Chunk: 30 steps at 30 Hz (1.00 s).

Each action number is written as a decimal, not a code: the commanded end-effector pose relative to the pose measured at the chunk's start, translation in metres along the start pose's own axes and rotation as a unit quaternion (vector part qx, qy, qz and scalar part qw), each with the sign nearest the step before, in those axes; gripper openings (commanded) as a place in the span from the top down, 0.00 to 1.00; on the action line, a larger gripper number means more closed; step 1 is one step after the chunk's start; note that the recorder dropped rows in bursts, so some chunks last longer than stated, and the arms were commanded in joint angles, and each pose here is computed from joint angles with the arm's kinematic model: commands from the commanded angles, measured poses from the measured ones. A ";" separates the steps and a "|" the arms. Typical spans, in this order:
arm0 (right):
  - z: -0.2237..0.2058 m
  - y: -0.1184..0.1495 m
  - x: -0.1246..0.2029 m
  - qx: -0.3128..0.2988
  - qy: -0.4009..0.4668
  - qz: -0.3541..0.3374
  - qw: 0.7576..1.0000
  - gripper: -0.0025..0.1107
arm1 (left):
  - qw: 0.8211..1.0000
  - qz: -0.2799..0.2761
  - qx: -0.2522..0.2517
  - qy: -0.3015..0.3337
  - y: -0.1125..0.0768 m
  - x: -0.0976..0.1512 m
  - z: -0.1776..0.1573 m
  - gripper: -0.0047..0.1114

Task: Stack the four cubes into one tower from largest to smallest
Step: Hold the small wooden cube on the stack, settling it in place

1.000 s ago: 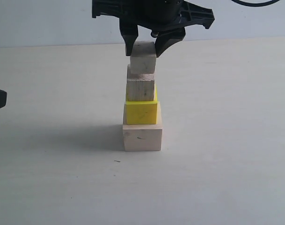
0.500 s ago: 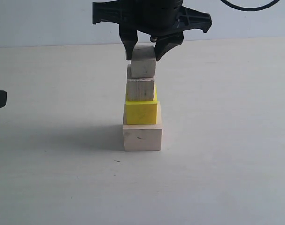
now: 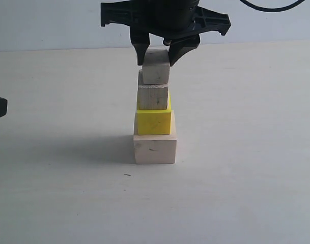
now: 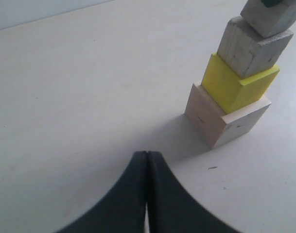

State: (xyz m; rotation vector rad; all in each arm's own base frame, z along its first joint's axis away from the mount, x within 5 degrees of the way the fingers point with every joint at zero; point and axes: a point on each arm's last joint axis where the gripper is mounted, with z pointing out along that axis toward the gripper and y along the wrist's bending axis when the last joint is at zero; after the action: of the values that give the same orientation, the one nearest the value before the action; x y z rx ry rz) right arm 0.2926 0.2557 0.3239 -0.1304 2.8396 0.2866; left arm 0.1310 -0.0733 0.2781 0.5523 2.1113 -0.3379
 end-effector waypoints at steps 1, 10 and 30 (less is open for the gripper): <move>-0.003 0.001 -0.001 0.001 -0.009 -0.007 1.000 0.79 | 1.000 -0.005 -0.001 -0.007 0.001 -0.002 -0.001 0.96; -0.003 0.001 -0.001 0.001 -0.009 -0.007 1.000 0.58 | 1.000 -0.005 -0.001 -0.007 0.001 -0.002 -0.001 0.96; -0.003 0.002 -0.001 -0.004 -0.005 -0.006 1.000 0.46 | 1.000 -0.005 -0.001 -0.007 0.001 -0.002 -0.001 0.96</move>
State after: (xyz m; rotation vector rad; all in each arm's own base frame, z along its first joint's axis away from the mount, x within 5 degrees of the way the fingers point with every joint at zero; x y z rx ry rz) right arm 0.2926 0.2557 0.3239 -0.1304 2.8396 0.2866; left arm 0.1310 -0.0733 0.2781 0.5523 2.1113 -0.3379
